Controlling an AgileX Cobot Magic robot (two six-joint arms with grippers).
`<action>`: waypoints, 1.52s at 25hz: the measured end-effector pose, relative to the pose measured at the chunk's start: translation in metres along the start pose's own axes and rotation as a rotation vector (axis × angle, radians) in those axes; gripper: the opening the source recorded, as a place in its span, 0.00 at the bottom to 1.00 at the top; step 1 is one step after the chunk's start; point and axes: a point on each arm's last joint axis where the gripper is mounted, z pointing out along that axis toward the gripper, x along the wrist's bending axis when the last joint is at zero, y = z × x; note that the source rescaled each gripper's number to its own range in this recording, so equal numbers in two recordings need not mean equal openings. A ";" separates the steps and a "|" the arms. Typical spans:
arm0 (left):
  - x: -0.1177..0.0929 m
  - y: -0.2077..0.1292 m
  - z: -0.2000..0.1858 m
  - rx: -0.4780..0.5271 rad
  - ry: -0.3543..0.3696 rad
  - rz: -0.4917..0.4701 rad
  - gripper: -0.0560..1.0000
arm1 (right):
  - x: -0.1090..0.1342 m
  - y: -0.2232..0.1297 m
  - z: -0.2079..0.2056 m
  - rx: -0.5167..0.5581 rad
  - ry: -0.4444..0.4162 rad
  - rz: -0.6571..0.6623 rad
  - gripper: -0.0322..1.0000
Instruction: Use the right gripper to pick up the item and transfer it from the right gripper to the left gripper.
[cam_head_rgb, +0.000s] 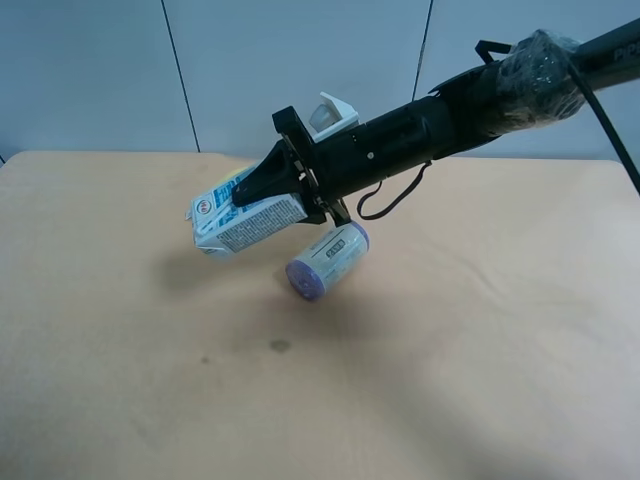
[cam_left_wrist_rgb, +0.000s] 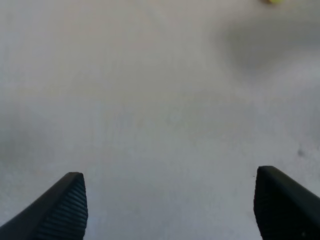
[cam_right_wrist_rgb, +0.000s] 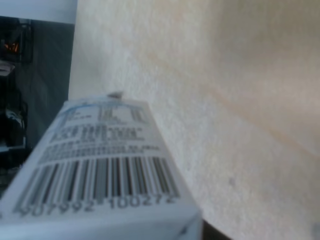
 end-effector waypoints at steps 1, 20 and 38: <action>0.000 0.002 0.003 0.009 0.000 -0.002 0.71 | 0.000 0.000 0.000 0.003 -0.002 -0.002 0.03; -0.014 0.025 0.077 0.259 -0.260 -0.049 0.71 | 0.000 -0.001 0.000 0.009 -0.002 -0.004 0.03; -0.035 0.038 0.137 0.318 -0.606 -0.132 0.71 | -0.011 0.004 -0.022 0.012 -0.006 0.025 0.03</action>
